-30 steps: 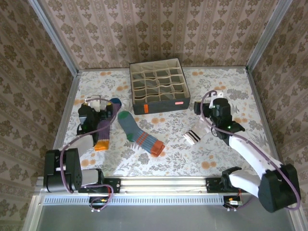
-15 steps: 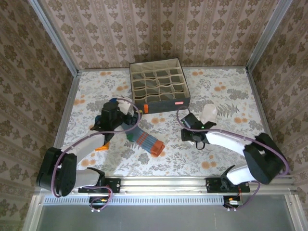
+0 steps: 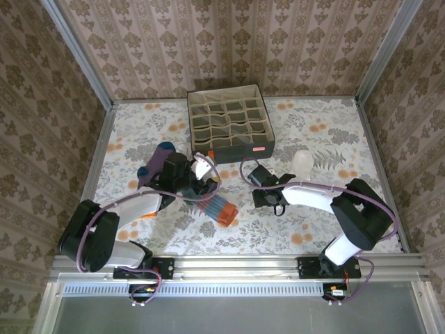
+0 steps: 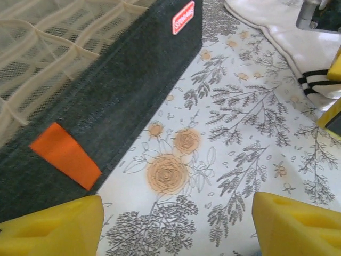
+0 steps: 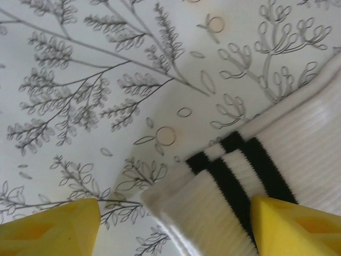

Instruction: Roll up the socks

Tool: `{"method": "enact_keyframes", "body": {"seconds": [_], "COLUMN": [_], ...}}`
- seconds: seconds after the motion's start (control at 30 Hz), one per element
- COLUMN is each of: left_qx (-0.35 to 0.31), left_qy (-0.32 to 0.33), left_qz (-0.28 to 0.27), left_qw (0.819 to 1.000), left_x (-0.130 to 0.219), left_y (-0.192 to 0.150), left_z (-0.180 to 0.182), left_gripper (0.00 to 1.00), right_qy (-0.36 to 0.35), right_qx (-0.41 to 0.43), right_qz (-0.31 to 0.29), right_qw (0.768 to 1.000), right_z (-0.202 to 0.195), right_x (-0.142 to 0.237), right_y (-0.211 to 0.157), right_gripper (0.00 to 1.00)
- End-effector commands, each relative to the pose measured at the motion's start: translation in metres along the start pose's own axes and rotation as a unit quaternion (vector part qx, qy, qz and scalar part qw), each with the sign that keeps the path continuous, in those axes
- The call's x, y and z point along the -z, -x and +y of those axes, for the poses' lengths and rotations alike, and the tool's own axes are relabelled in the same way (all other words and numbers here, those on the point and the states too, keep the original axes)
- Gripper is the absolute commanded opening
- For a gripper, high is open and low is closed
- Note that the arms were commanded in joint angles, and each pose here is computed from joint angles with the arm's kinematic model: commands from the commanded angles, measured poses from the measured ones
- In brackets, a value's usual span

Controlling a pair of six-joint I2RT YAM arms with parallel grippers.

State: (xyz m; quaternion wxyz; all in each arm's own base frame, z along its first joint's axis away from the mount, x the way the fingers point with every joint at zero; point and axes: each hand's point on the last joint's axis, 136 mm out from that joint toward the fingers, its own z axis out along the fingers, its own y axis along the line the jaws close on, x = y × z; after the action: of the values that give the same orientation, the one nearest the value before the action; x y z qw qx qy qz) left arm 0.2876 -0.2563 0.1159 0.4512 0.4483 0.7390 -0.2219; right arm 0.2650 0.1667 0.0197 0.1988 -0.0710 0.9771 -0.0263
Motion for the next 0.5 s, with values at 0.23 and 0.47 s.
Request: {"method": "enact_keyframes", "body": {"seconds": [0.23,0.47], "left_qx": [-0.128,-0.209], "left_qy": [-0.085,-0.14], "left_qz": [-0.062,-0.07], "left_qw": [0.986,0.965], "left_x": [-0.008,-0.003], "left_y": [0.014,0.004], "left_z": [-0.038,-0.087], "left_gripper": [0.6,0.57], "right_qy": [0.056,0.218], "right_qx": [0.081,0.137], "right_qz": [0.027,0.042], "right_qw": [0.995,0.965], "right_z": [0.026,0.071], "right_x": [0.012,0.035], "right_y": [-0.024,-0.047], "right_gripper": [0.17,0.2]}}
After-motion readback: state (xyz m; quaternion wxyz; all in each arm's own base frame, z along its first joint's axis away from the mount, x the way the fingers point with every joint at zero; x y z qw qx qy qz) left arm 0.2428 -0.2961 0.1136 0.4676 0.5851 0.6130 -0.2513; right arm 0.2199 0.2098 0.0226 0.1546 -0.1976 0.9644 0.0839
